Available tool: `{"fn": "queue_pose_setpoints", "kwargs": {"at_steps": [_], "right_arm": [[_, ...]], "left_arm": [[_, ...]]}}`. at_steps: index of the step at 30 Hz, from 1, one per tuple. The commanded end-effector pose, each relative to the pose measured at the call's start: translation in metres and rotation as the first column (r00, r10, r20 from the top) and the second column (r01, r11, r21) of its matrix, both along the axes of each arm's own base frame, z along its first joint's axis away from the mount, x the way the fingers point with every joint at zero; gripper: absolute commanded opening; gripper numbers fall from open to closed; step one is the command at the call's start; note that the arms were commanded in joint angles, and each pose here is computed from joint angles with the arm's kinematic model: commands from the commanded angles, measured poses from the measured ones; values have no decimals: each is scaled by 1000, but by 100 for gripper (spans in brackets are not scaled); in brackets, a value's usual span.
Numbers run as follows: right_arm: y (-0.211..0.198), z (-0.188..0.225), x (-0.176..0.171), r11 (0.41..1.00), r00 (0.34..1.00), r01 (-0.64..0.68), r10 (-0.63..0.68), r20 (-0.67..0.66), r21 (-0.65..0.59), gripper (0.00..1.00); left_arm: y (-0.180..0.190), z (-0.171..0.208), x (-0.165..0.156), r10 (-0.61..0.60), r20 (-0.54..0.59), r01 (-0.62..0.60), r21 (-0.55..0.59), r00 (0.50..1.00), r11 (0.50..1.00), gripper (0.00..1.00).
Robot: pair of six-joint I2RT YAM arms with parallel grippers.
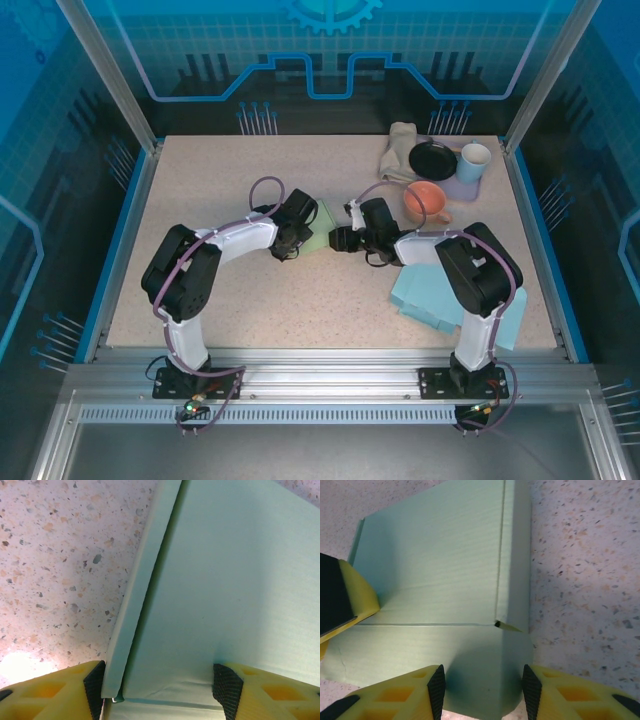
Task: Fold the paper box
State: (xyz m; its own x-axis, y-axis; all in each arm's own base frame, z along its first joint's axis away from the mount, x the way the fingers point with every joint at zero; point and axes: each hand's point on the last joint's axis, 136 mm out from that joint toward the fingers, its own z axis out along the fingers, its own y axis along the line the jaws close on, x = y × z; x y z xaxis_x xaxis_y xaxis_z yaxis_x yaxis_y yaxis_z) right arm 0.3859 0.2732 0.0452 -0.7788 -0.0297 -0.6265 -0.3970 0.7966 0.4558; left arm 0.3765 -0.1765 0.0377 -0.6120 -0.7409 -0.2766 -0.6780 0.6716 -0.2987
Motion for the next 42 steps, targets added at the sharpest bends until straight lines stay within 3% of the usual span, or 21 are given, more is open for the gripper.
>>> {"fn": "queue_pose_setpoints", "kwargs": {"at_steps": [1, 27, 42], "right_arm": [[11, 3, -5, 998, 999, -36, 38, -37, 48, 47], [-1, -20, 0, 999, 1000, -14, 13, -10, -30, 45], [-16, -54, 3, 996, 998, 23, -18, 66, -84, 44]], "left_arm": [[41, -51, -41, 37, -216, -3, 157, 976, 988, 63], [40, -56, -41, 36, -227, 1, 161, 973, 987, 62], [40, -66, -43, 35, -248, 5, 159, 968, 987, 62]]}}
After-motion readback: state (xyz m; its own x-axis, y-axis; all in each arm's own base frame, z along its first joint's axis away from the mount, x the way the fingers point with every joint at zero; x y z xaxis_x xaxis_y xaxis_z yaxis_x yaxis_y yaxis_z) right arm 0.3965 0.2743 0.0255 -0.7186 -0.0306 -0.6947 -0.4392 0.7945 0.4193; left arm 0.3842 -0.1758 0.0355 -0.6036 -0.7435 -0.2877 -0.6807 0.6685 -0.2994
